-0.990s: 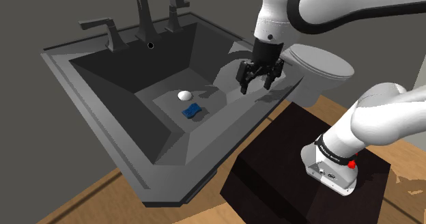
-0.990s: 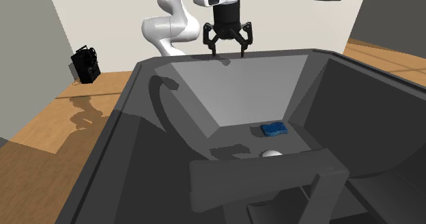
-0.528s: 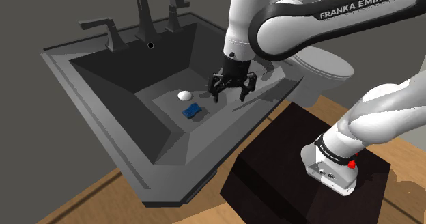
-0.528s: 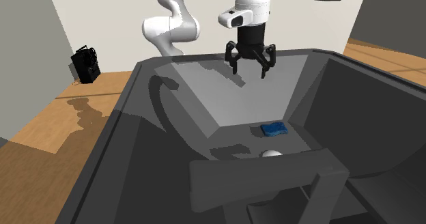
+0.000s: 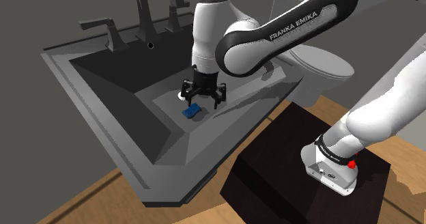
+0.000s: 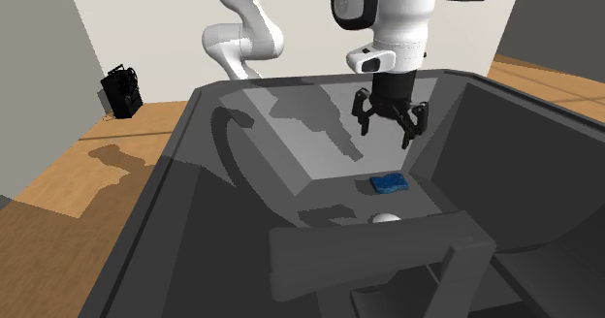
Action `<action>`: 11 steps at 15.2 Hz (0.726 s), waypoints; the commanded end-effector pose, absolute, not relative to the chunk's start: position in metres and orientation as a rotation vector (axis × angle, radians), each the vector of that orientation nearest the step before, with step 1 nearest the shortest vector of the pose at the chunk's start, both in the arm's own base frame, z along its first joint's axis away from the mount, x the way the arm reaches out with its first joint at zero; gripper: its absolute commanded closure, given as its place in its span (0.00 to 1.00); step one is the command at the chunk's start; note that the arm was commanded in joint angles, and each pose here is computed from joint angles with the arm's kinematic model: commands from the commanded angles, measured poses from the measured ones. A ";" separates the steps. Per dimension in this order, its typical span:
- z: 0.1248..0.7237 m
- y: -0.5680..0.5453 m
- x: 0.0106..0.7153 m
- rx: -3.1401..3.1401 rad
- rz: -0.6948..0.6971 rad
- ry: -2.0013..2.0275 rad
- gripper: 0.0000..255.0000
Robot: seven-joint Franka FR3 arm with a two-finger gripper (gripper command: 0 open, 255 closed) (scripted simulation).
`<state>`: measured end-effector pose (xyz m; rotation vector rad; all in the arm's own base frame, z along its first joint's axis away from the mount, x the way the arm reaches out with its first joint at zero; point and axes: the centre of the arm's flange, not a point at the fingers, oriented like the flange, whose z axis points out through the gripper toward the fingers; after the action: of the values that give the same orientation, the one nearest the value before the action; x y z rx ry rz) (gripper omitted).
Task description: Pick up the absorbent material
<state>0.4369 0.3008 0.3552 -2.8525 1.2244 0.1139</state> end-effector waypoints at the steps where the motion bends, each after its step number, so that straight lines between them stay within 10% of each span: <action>1: 0.342 0.315 0.457 -2.816 0.093 1.320 0.00; 11: 0.286 0.330 0.485 -2.766 0.069 1.444 0.00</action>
<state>0.4853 0.3305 0.2909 -2.7665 1.4437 0.0695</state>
